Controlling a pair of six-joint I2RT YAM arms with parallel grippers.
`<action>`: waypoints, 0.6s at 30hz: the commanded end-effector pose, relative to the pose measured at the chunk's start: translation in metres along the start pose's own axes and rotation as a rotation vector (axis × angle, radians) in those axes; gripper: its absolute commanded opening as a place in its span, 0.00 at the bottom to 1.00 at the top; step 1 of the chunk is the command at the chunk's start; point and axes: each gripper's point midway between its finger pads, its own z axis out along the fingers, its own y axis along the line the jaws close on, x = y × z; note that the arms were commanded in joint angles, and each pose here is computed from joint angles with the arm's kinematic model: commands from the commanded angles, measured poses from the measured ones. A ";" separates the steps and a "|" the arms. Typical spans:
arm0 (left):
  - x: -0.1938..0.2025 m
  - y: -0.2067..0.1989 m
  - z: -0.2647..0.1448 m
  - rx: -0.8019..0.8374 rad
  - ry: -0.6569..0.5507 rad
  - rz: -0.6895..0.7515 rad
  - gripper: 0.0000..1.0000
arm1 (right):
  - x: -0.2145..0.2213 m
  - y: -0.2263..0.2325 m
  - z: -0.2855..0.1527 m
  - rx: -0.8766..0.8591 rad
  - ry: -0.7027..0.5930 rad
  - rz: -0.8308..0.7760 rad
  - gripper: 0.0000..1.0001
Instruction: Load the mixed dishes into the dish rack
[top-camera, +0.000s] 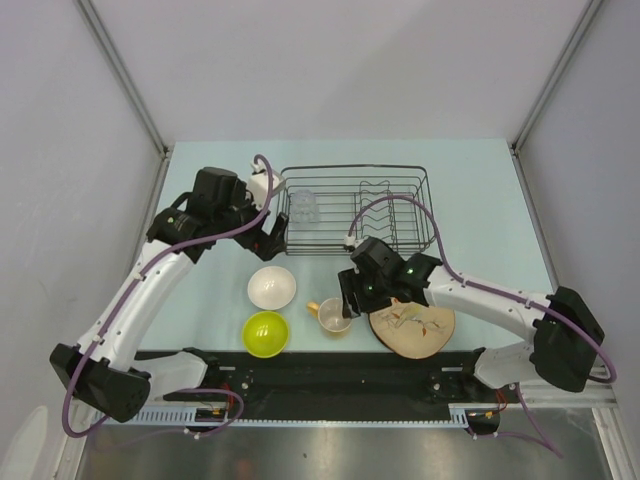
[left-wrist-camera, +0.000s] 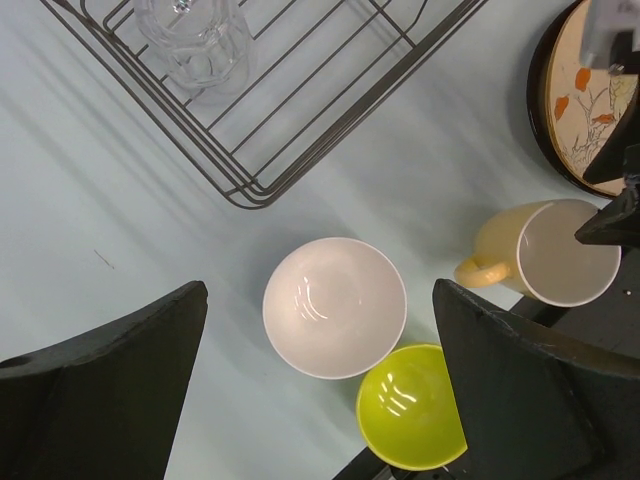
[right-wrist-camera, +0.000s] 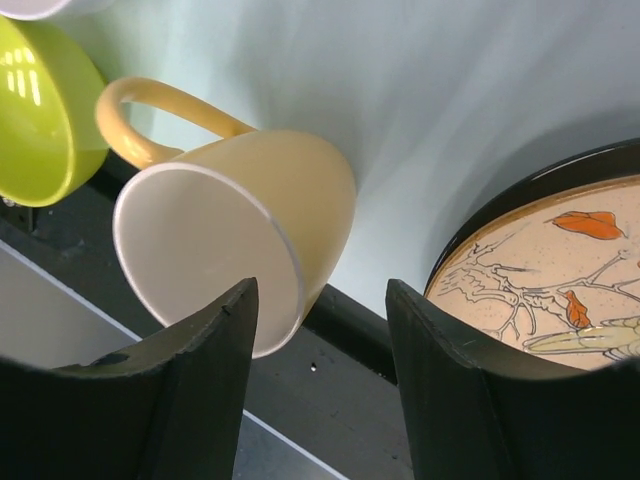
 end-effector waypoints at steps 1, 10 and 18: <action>-0.017 -0.002 -0.007 0.005 -0.080 0.005 1.00 | -0.015 0.010 0.008 -0.012 -0.030 -0.038 0.57; -0.019 -0.006 -0.008 0.021 -0.110 0.007 1.00 | -0.017 0.004 0.026 0.025 -0.004 -0.075 0.36; -0.025 -0.004 -0.007 0.018 -0.137 0.014 1.00 | -0.040 -0.010 0.003 0.016 -0.070 -0.015 0.00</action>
